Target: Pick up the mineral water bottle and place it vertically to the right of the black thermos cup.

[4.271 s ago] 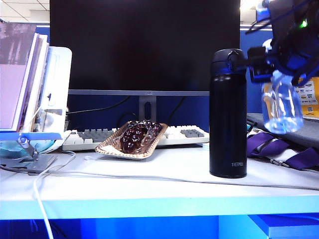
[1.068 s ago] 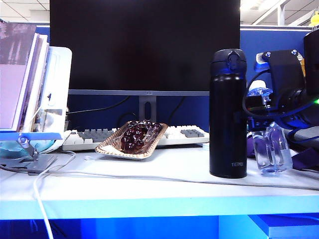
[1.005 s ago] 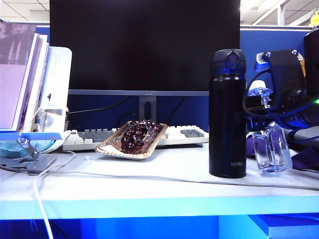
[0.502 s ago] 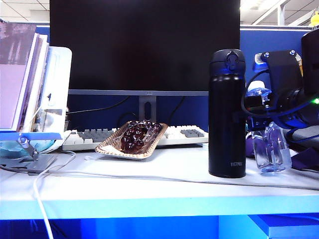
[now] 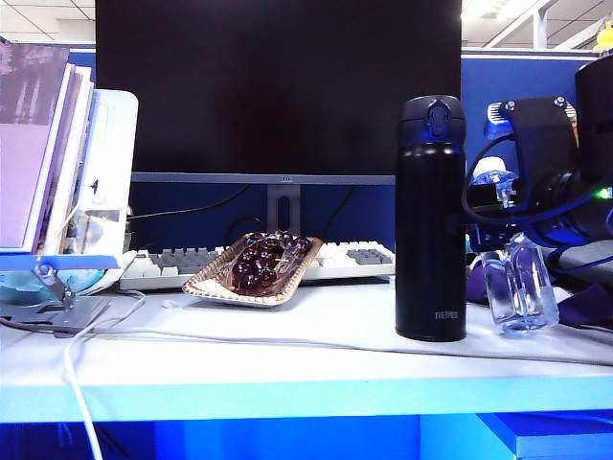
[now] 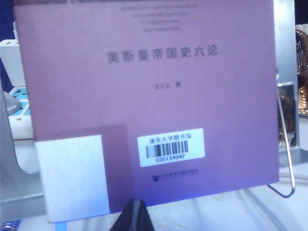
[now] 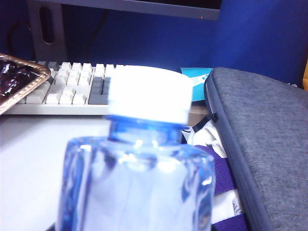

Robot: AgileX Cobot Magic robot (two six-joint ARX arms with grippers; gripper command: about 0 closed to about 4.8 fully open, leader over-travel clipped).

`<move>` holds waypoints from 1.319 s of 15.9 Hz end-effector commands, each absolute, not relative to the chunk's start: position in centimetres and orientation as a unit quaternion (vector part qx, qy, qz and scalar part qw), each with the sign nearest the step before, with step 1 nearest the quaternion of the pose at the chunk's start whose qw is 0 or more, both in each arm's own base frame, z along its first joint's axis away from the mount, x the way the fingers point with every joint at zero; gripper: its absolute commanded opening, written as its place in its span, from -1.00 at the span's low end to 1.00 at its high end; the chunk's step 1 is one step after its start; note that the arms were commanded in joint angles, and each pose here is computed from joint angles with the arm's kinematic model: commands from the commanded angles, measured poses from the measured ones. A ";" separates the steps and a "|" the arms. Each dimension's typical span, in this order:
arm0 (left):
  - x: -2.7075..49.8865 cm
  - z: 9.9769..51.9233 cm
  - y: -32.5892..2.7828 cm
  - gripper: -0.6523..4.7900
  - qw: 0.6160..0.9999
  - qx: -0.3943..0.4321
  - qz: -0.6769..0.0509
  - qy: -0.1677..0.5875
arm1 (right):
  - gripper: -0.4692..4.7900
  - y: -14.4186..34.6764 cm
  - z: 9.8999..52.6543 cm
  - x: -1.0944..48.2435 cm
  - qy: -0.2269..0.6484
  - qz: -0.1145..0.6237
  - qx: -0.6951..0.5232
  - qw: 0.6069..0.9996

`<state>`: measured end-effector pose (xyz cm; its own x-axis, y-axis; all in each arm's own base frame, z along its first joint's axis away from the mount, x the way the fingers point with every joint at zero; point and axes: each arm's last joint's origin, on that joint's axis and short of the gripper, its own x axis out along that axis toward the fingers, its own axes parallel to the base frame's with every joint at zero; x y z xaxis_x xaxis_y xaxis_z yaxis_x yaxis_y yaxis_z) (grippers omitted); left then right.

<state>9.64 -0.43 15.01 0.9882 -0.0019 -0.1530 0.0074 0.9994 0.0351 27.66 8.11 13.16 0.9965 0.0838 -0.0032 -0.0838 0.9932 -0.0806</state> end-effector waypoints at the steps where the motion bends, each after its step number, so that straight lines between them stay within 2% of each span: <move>1: 9.6 14.9 -0.4 -0.78 0.997 0.018 0.000 0.081 | 0.24 8.1 14.1 28.1 -0.029 0.039 -0.032 0.998; 5: 9.6 14.9 -0.4 -0.78 0.997 0.018 0.000 0.081 | 0.23 8.0 14.1 28.2 -0.030 0.038 -0.036 0.998; 8: 9.6 14.9 -0.4 -0.78 0.997 0.018 0.000 0.081 | 0.10 7.9 14.0 28.1 -0.028 0.038 -0.036 0.998; 11: 9.6 14.9 -0.4 -0.78 0.997 0.018 0.000 0.081 | 0.19 7.8 13.6 27.7 -0.017 0.039 -0.035 0.998; 21: 9.6 14.9 -0.4 -0.78 0.997 0.018 0.000 0.081 | 0.19 7.7 12.6 26.8 0.004 0.042 -0.039 0.998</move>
<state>9.64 -0.43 15.01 0.9882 -0.0019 -0.1530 0.0074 0.9994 0.0351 26.73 7.64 12.81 0.9967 0.0812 0.0054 -0.0805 0.9939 -0.0756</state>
